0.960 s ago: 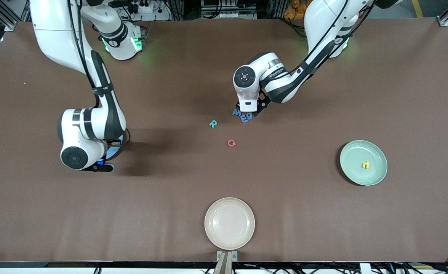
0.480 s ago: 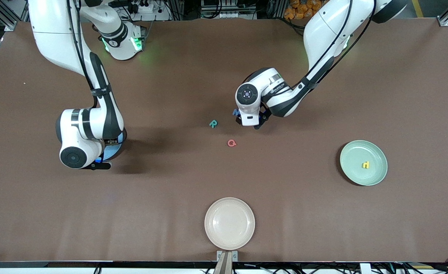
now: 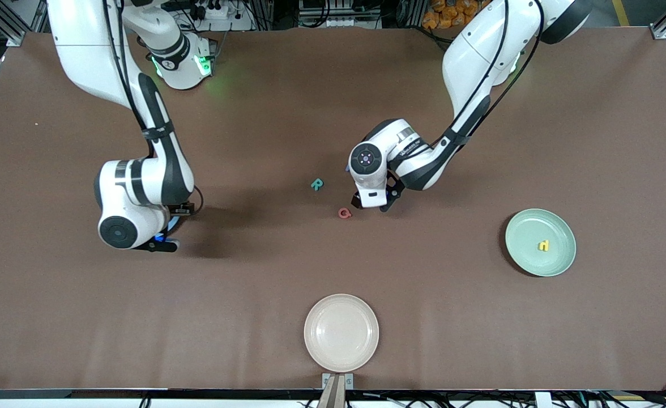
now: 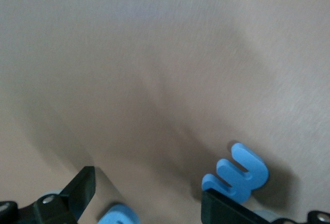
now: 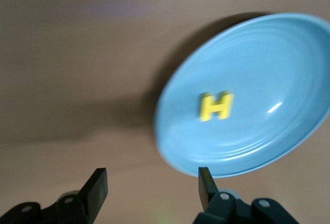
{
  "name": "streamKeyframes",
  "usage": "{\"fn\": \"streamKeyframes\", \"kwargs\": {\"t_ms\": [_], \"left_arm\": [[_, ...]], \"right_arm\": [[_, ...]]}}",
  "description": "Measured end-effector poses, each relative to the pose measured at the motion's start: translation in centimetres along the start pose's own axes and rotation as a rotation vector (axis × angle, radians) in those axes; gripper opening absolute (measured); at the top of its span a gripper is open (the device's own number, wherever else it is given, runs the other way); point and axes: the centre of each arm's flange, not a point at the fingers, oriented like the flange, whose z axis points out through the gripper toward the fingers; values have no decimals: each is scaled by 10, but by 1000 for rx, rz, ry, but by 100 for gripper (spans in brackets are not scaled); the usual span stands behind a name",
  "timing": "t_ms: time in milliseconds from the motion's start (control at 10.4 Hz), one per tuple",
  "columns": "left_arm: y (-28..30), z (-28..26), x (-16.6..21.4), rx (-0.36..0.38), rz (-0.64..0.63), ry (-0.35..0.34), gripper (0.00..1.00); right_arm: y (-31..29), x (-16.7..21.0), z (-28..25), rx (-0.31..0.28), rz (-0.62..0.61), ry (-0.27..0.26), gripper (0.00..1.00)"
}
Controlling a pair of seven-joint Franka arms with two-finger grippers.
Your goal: Sort uppercase to blue plate, lowercase to green plate
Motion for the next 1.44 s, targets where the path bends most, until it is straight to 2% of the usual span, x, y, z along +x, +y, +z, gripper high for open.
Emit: {"fn": "streamKeyframes", "kwargs": {"t_ms": [288, 576, 768, 960, 1247, 1439], "left_arm": [[5, -36, 9, -58, 73, 36, 100], [4, -58, 5, -89, 142, 49, 100], [12, -61, 8, -164, 149, 38, 100], [17, -57, 8, -215, 196, 71, 100], [18, -40, 13, -207, 251, 76, 100], [21, -29, 20, -215, 256, 65, 100]], "right_arm": [[-68, -29, -14, 35, 58, 36, 80], [-122, -48, -19, 88, 117, 100, 78], [-164, -68, -19, 128, 172, 125, 77], [-193, -82, -19, 171, 202, 156, 76], [-218, -93, -2, 238, 245, 167, 76], [-240, -109, 14, 296, 278, 194, 73]]}}
